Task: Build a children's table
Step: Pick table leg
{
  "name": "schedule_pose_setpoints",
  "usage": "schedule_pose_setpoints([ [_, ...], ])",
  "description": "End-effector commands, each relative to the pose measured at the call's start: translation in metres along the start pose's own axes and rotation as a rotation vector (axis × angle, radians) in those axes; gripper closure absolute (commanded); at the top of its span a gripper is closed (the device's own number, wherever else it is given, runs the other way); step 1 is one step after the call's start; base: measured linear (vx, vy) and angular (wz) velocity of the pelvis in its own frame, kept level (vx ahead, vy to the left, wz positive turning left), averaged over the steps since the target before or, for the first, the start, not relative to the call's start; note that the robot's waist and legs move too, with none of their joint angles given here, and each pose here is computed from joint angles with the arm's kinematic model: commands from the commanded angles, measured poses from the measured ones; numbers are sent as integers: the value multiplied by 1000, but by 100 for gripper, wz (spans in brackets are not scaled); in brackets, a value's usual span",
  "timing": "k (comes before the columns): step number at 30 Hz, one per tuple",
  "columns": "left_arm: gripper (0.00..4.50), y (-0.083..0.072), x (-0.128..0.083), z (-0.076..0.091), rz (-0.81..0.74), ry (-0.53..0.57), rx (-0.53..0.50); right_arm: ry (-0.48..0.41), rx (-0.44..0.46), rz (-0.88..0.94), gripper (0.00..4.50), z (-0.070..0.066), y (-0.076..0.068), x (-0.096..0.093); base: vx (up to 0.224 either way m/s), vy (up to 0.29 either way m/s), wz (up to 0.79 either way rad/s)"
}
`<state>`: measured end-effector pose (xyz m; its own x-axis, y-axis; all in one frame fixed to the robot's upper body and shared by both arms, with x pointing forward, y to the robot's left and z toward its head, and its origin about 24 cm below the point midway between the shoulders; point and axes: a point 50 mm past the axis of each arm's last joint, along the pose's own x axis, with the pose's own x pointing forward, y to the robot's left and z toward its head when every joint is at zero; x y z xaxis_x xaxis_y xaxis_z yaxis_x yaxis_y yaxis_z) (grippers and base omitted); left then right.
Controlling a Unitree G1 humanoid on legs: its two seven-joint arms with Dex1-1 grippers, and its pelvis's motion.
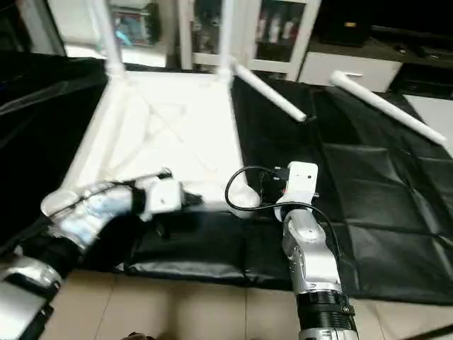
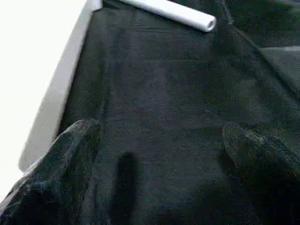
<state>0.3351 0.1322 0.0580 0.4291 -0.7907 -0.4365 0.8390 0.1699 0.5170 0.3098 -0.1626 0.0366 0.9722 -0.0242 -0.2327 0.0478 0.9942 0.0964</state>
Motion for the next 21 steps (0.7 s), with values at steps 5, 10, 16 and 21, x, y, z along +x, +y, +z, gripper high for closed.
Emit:
schedule_pose_setpoints([
  [5,450,-5,-16,-25,36,113,-79,4,0,3,8,1,-2,1,0,0,0],
  [10,450,-12,-21,-26,-4,74,-94,2,-5,8,8,3,0,2,0,0,0],
  [16,450,-16,-44,-40,5,153,-130,-2,-17,6,8,5,-7,1,0,0,0],
  [21,450,-17,-61,-46,49,196,-158,6,-27,-1,8,3,-14,-1,0,0,0],
])
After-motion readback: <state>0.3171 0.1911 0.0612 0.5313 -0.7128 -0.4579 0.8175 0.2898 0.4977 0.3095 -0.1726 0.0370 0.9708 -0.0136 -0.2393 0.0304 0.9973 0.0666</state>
